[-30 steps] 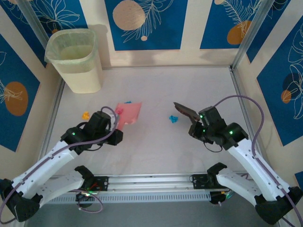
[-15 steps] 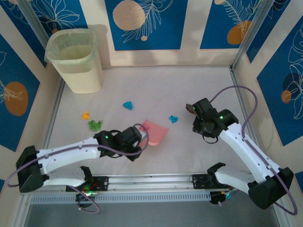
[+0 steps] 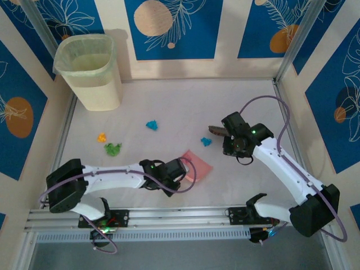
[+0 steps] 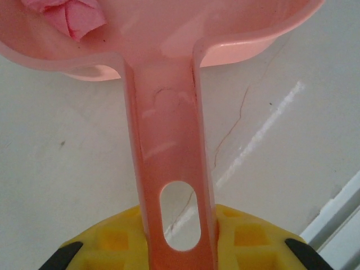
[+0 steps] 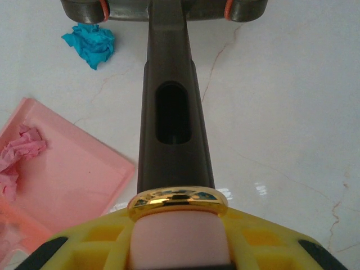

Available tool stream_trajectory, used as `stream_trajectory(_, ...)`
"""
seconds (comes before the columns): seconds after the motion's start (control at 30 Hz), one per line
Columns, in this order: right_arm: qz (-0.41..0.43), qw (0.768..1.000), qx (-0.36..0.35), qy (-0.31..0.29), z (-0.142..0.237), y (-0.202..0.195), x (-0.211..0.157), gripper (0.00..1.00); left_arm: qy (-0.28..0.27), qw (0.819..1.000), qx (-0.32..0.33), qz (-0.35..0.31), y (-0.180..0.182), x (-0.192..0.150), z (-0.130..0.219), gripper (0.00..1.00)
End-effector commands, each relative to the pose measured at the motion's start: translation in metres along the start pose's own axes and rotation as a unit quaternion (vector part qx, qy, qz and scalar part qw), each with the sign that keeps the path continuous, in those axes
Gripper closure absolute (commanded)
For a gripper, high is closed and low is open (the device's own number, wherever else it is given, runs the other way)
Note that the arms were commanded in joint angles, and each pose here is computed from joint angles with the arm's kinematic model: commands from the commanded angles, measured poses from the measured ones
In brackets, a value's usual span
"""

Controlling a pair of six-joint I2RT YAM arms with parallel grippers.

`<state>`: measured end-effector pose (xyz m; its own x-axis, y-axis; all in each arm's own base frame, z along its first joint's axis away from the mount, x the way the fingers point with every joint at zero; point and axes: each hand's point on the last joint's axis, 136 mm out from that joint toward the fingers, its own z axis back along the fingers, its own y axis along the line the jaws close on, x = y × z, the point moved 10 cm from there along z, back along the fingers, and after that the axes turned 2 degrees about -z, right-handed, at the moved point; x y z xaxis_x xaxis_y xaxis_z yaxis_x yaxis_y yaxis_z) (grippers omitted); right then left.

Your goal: Sweep away the paper scraps from the table

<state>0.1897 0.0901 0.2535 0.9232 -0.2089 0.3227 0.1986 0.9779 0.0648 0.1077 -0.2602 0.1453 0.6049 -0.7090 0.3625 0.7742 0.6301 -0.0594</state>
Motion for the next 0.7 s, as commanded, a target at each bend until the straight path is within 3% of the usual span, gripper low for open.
stream_trajectory(0.0,0.023,1.000,0.016,-0.012,0.006,0.010,0.004,1.00,-0.027,1.000,-0.001,-0.015,-0.004,0.011,-0.004,1.00)
stream_trajectory(0.33,0.081,0.996,-0.007,0.030,-0.001,0.025,-0.016,1.00,-0.017,1.000,0.020,0.014,0.000,0.015,-0.021,1.00)
stream_trajectory(0.67,0.109,0.992,0.006,0.058,0.018,0.019,-0.058,1.00,-0.020,0.998,0.042,0.048,0.007,0.017,-0.028,1.00)
